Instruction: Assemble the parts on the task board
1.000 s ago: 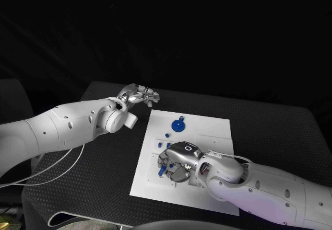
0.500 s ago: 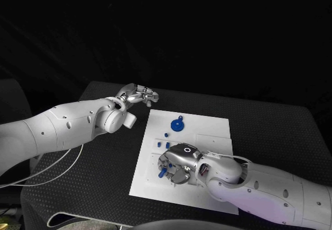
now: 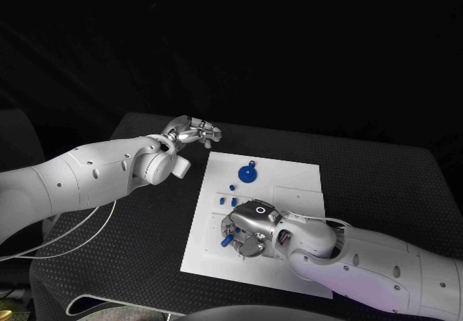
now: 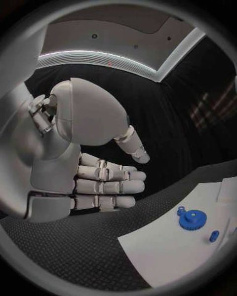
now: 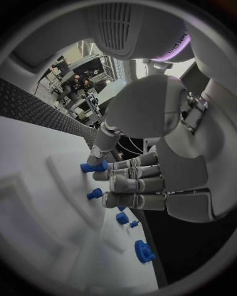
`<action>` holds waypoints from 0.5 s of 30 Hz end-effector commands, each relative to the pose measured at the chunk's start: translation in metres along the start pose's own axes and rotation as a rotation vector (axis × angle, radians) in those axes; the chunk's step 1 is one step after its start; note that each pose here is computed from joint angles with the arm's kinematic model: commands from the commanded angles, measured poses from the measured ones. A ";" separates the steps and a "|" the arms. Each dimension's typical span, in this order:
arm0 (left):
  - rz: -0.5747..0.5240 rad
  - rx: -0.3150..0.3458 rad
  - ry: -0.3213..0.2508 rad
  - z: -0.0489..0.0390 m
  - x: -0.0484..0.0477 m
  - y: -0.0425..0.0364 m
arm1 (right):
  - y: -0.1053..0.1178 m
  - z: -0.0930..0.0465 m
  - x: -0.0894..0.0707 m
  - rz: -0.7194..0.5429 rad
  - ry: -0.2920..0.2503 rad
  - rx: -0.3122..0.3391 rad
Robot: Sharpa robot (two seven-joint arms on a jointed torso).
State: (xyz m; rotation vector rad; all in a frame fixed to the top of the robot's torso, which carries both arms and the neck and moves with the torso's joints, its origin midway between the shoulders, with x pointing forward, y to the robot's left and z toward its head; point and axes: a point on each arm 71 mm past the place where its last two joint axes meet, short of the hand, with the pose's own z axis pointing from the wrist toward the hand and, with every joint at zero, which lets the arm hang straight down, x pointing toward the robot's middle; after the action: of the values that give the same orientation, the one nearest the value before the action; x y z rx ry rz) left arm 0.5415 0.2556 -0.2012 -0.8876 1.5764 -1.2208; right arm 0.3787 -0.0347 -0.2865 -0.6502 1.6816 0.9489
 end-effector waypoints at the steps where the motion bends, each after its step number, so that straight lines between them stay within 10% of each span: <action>1: -0.007 0.009 0.015 0.0005 0.0024 -0.0021 | 0.004 0.000 0.007 -0.059 0.032 -0.012; 15: -0.007 0.008 0.017 0.0007 0.0031 -0.0022 | 0.011 0.003 0.006 -0.063 0.026 -0.027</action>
State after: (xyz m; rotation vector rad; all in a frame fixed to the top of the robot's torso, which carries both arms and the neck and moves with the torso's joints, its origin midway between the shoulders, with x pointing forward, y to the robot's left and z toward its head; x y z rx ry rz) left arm 0.5414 0.2550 -0.2012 -0.8872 1.5775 -1.2221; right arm 0.3735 -0.0279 -0.2854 -0.6900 1.6431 0.9344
